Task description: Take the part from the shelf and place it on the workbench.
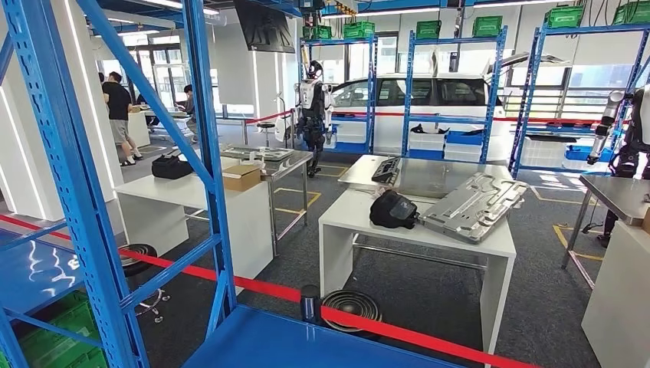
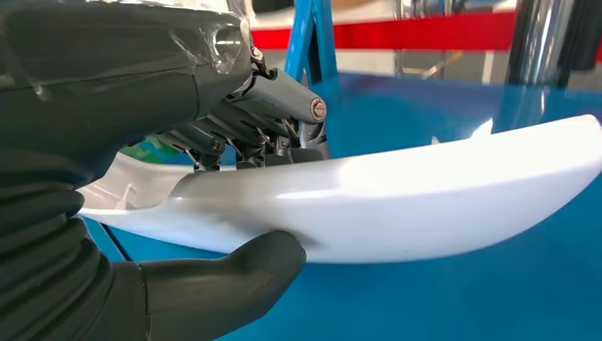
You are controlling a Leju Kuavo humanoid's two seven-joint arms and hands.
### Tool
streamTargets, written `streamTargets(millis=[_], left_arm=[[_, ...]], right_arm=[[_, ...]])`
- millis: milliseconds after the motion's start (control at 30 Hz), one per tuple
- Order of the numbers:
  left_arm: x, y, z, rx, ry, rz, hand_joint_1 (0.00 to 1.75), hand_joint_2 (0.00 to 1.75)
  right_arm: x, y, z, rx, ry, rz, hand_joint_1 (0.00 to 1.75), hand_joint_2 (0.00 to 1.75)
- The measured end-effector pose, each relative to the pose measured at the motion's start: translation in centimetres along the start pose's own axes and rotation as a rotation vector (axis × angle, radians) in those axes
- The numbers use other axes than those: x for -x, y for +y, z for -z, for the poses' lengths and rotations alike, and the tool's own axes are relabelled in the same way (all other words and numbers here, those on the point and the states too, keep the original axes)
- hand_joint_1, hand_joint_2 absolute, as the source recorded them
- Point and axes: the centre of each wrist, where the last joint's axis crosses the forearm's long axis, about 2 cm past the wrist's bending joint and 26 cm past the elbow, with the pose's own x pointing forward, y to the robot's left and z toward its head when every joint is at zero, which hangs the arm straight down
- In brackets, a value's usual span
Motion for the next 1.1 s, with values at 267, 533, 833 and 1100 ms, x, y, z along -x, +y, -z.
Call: streamTargets(millis=[267, 533, 833, 1100], left_arm=[[-0.7, 0.8, -0.8, -0.139, -0.091, -0.053, 1.31, 1.75], [-3.3, 3.3, -3.8, -0.410, -0.364, -0.356, 1.31, 1.75], [-8.0, 5.7, -9.2, -0.549, -1.065, -1.029, 1.31, 1.75], [-12.5, 7.0, -14.4, -0.394, -1.593, -1.223, 1.31, 1.75]], right_arm=[[-0.2, -0.1, 0.1, 0.005, -0.008, 0.006, 0.00, 0.00], [0.1, 0.5, 0.0, 0.019, -0.012, 0.028, 0.00, 0.00], [0.4, 1.2, 0.0, 0.025, -0.013, 0.033, 0.00, 0.00], [0.7, 1.6, -0.1, 0.043, -0.003, 0.027, 0.00, 0.00]])
